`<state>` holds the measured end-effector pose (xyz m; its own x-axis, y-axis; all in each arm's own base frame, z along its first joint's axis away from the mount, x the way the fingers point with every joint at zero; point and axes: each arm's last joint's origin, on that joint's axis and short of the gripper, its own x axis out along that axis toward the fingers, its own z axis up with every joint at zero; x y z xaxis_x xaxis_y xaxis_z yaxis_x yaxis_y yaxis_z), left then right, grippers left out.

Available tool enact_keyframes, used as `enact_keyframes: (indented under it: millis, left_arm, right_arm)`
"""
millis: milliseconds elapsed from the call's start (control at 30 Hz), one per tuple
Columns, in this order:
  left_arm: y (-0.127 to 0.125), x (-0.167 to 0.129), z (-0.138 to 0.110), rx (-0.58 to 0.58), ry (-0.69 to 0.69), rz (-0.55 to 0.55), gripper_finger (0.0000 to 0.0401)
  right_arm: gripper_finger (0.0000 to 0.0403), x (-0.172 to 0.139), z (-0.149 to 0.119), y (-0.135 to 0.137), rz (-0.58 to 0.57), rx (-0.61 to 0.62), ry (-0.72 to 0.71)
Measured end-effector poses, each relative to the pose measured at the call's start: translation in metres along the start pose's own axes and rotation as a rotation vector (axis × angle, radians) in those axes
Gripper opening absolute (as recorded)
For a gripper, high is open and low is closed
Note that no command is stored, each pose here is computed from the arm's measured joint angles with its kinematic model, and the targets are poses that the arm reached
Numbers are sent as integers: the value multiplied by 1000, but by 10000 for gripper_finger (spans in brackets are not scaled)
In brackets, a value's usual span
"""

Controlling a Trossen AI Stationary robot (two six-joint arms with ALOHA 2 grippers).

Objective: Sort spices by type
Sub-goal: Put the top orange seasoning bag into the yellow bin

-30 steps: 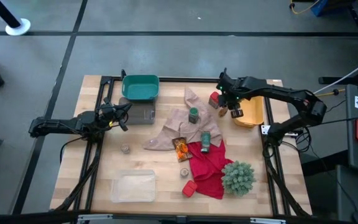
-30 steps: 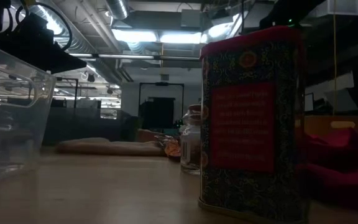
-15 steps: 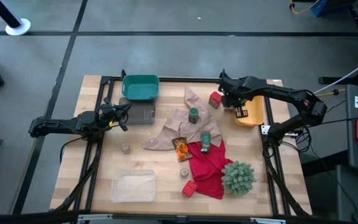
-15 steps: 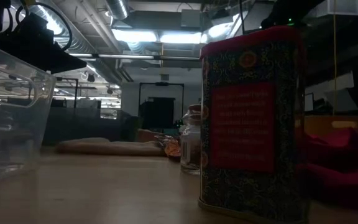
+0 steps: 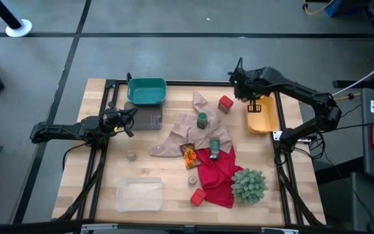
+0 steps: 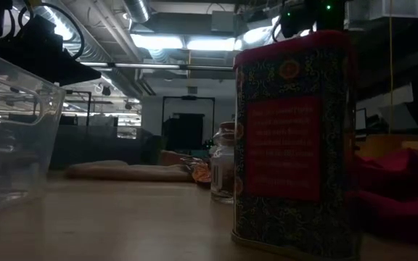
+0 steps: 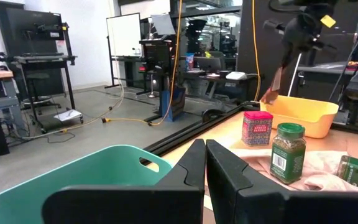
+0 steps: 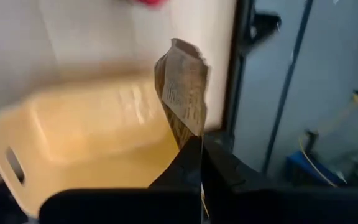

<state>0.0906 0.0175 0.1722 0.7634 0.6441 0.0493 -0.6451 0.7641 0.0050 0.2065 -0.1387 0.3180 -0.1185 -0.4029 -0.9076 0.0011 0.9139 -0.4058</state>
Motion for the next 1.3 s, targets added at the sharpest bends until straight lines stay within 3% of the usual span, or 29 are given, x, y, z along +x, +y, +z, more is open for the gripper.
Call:
enact_keyframes:
  millis: [267, 533, 833, 1300]
  left_arm:
    - [0, 0, 0, 0, 0, 0, 0]
    - [0, 0, 0, 0, 0, 0, 0]
    - [0, 0, 0, 0, 1, 0, 0]
    - [0, 0, 0, 0, 1, 0, 0]
  right_arm:
    - [1, 5, -13, 0, 46, 76, 108]
    - [1, 40, -27, -3, 99, 137, 205]
    - [0, 72, -31, -2, 149, 149, 180]
    - [15, 84, -33, 6, 150, 121, 212]
